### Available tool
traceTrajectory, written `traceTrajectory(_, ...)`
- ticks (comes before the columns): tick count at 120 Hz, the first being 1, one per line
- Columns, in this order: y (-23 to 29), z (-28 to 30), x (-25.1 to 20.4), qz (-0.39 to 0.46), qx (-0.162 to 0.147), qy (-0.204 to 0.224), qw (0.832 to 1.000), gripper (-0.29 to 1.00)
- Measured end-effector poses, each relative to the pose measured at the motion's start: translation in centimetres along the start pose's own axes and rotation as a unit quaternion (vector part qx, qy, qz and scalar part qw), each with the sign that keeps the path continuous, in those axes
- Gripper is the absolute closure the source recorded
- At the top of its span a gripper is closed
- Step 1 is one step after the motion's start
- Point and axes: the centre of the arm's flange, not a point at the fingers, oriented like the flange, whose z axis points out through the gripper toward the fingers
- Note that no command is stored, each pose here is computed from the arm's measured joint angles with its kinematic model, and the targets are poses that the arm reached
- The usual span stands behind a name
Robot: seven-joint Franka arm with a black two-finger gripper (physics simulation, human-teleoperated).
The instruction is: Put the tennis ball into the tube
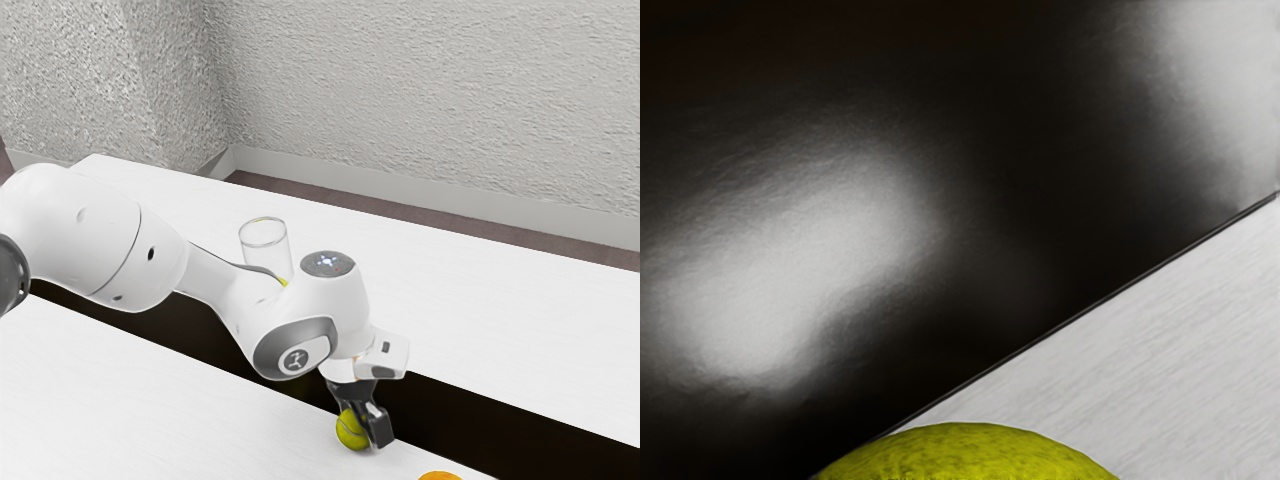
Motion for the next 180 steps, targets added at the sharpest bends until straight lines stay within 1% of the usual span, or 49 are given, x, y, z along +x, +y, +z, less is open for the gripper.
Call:
traceTrajectory(42, 0.2, -0.2, -0.2, -0.004, 0.001, -0.011, 1.000, 0.23)
traceTrajectory(63, 0.2, -0.2, -0.2, -0.006, 0.003, -0.013, 1.000, 0.27)
traceTrajectory(76, 0.1, -1.8, 0.1, -0.008, 0.008, -0.005, 1.000, 0.26)
traceTrajectory(88, -0.9, -5.0, 1.7, -0.016, 0.015, 0.008, 1.000, 0.26)
traceTrajectory(99, -4.0, -8.8, 3.5, -0.041, 0.025, 0.018, 0.999, 0.26)
traceTrajectory(118, -9.5, -16.2, 5.8, -0.082, 0.028, 0.033, 0.996, 0.26)
traceTrajectory(134, -11.0, -22.9, 7.4, -0.077, 0.030, 0.045, 0.996, 0.27)
traceTrajectory(160, -16.1, -28.9, 6.6, -0.086, 0.048, 0.029, 0.995, 0.27)
traceTrajectory(180, -20.9, -30.0, 4.6, -0.102, 0.062, -0.003, 0.993, 0.27)
